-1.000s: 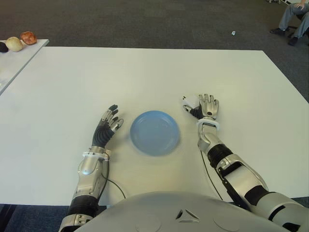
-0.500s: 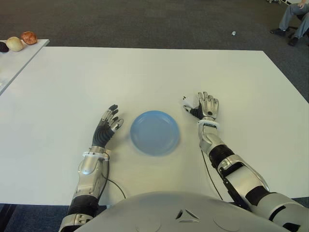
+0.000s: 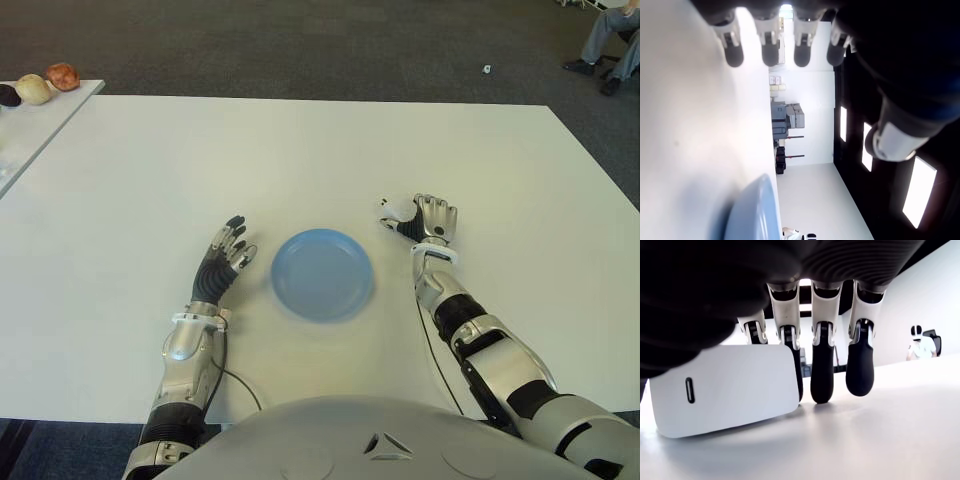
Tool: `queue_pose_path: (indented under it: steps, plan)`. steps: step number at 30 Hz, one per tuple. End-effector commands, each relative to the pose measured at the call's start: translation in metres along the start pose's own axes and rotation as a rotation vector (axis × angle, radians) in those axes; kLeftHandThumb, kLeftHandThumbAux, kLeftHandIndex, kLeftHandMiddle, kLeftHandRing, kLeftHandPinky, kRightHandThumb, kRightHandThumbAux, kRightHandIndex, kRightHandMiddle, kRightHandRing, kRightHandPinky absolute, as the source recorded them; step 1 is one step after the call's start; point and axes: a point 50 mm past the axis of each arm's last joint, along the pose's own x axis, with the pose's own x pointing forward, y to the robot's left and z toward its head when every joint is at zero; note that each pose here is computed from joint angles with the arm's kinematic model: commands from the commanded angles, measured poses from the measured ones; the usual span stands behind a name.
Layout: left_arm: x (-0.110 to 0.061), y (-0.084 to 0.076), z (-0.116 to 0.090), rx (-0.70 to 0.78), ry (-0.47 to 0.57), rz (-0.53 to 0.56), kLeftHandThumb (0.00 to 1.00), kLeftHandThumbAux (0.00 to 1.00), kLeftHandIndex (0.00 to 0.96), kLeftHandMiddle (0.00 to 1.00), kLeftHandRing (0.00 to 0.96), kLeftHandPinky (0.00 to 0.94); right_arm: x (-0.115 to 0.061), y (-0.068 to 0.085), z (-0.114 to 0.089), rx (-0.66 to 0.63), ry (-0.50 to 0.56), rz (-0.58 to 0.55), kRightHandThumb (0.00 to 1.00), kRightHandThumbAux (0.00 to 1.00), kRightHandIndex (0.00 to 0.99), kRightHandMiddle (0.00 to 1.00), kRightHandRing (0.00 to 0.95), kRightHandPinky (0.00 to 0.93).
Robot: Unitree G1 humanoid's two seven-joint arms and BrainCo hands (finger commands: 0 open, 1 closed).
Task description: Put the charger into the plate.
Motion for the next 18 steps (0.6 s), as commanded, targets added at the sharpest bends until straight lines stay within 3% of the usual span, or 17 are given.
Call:
queue_pose_path:
  steps: [1, 18]
  plan:
    - [-0.0239, -0.003, -0.0327, -0.038, 0.189, 0.015, 0.0, 0.591, 0.029, 0.061, 0.047, 0.038, -0.0256, 0.0319, -0.0157, -0.023, 0.083, 0.167, 0.85, 0.673, 0.402, 0.532, 0.74, 0.806]
    - [-0.0233, -0.004, -0.0328, -0.046, 0.182, 0.018, 0.0, 0.593, 0.031, 0.066, 0.052, 0.041, -0.0237, 0.0263, -0.0174, -0.021, 0.07, 0.16, 0.848, 0.675, 0.406, 0.514, 0.764, 0.795]
